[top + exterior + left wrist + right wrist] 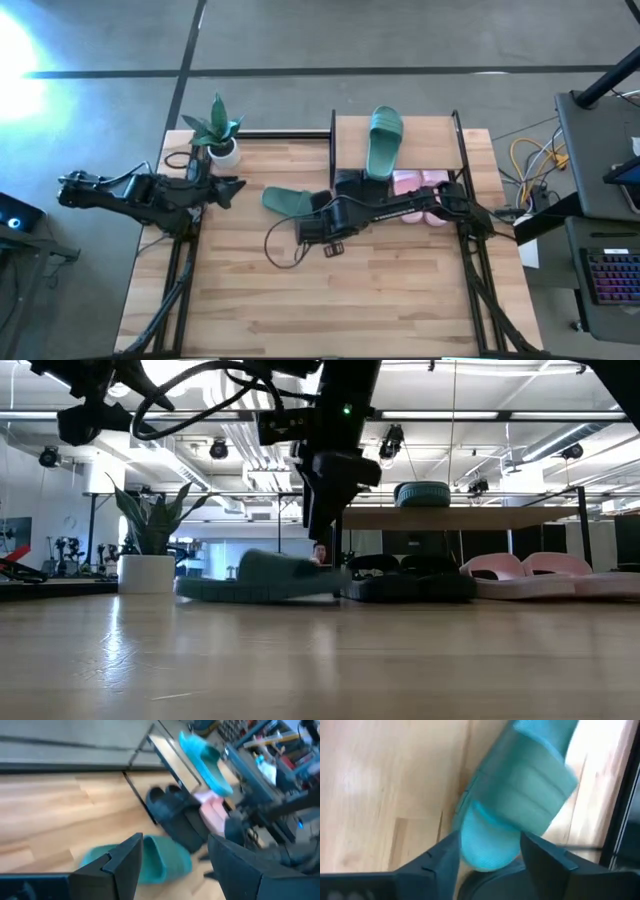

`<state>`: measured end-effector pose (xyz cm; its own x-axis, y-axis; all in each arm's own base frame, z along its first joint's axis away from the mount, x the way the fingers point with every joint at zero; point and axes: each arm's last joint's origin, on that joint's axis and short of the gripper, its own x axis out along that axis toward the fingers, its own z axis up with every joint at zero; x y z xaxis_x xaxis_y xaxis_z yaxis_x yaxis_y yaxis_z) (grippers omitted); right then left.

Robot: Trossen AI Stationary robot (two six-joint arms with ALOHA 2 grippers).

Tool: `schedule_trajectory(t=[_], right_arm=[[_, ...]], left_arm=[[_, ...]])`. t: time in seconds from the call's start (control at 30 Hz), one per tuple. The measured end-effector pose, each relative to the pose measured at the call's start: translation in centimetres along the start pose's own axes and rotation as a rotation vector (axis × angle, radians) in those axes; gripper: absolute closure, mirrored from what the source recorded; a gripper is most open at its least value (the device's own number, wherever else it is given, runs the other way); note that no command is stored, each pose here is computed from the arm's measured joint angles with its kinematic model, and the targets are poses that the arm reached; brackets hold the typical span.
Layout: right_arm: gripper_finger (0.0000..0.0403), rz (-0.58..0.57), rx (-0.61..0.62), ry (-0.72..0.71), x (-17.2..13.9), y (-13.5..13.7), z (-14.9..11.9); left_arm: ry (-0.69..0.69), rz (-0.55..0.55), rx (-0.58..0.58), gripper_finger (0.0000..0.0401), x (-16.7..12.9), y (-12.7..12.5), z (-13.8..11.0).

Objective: Pick and place slides into the shelf
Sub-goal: Put the green slide on the shelf

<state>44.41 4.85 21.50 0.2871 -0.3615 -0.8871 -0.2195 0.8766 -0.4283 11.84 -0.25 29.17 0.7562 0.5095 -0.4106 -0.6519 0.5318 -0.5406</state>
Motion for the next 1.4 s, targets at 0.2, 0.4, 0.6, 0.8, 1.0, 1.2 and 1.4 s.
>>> schedule_trajectory(t=[0.2, 0.4, 0.6, 0.8, 1.0, 1.2, 1.4], right_arm=[[0.0173, 0.012, 0.227, -0.042, -2.6, -1.2, -0.1], [0.0168, 0.247, 0.615, -0.118, -9.4, -3.4, -2.6], [0.0168, 0.284, 0.922, -0.311, -17.5, -5.7, -6.2], [0.0168, 0.134, 1.109, -0.478, -24.1, -7.0, -11.9], [0.0168, 0.029, 1.281, -0.486, -26.9, -6.4, -17.6], [0.0168, 0.040, 1.378, -0.451, -25.8, -4.6, -19.6], [0.0168, 0.047, 1.411, -0.388, -23.8, -2.6, -19.5]], left_arm=[[0.158, -0.005, 0.059, 0.0192, 2.3, -1.5, -1.7], [0.303, -0.051, 0.068, 0.0211, 4.3, -2.0, -3.1], [0.275, -0.236, -0.104, 0.0270, 7.4, -1.2, -4.3], [0.281, -0.266, -0.172, 0.0287, 10.6, -0.1, -6.0], [0.315, -0.240, -0.173, 0.0287, 14.0, 0.0, -7.6], [0.312, -0.170, -0.150, 0.0287, 17.3, 0.1, -8.1], [0.322, -0.169, -0.159, 0.0287, 18.4, -0.3, -7.8]])
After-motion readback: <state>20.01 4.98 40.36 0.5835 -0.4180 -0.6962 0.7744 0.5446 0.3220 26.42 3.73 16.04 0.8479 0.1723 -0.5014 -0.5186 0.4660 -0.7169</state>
